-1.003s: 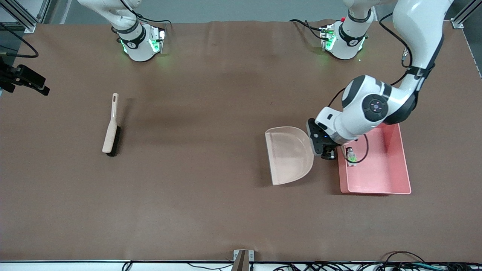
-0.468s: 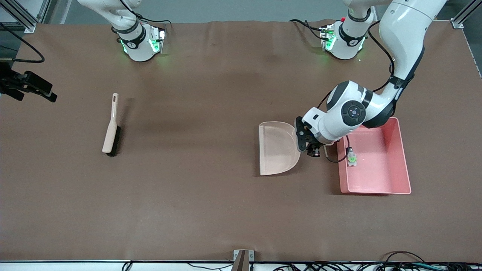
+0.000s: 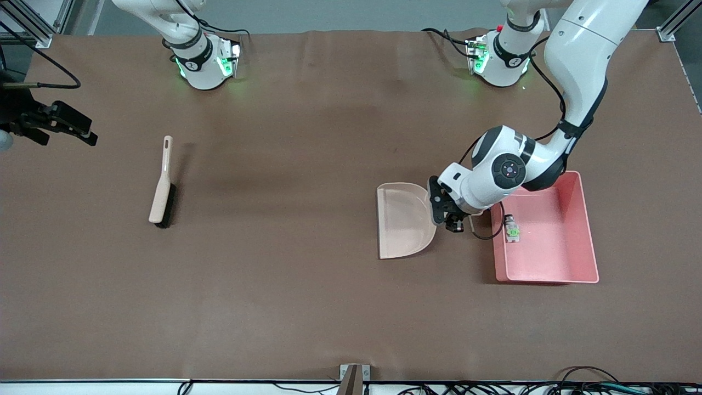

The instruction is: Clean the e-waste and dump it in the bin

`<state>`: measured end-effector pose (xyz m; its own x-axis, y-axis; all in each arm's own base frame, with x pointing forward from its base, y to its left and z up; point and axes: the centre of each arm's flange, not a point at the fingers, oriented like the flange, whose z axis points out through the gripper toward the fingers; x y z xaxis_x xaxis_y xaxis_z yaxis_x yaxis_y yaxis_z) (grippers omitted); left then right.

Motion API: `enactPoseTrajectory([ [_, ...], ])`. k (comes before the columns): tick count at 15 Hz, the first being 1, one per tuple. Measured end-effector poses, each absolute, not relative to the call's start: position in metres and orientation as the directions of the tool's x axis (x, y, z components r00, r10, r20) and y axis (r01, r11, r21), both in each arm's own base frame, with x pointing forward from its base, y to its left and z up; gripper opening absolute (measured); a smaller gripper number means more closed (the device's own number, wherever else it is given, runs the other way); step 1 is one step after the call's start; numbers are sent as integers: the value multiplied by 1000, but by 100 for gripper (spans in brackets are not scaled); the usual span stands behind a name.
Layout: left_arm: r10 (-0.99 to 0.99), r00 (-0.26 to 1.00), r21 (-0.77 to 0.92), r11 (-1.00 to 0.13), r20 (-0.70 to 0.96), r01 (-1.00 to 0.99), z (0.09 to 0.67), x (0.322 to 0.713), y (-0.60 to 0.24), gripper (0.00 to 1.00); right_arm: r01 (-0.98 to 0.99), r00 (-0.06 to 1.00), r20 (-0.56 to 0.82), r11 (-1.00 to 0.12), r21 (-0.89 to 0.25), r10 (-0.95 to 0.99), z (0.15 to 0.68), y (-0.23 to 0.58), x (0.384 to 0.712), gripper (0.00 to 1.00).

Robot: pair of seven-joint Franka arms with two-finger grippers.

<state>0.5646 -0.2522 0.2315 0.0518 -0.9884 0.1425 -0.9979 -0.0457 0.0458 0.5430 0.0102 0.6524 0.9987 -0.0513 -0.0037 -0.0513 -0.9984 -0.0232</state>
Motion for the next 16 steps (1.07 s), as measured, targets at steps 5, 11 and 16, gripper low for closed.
enactPoseTrajectory([
  [5,-989,48,41,-42,140,-998,229,564,-255,33,-89,995,-49,-996,9,-90,649,-32,537,100],
  [11,-990,39,35,-34,139,-999,228,562,-259,46,-54,997,-49,-999,8,-54,650,-33,536,100],
  [16,-984,104,-17,-107,142,-994,260,589,-242,94,-9,999,-44,-1000,26,-10,653,-47,535,100],
])
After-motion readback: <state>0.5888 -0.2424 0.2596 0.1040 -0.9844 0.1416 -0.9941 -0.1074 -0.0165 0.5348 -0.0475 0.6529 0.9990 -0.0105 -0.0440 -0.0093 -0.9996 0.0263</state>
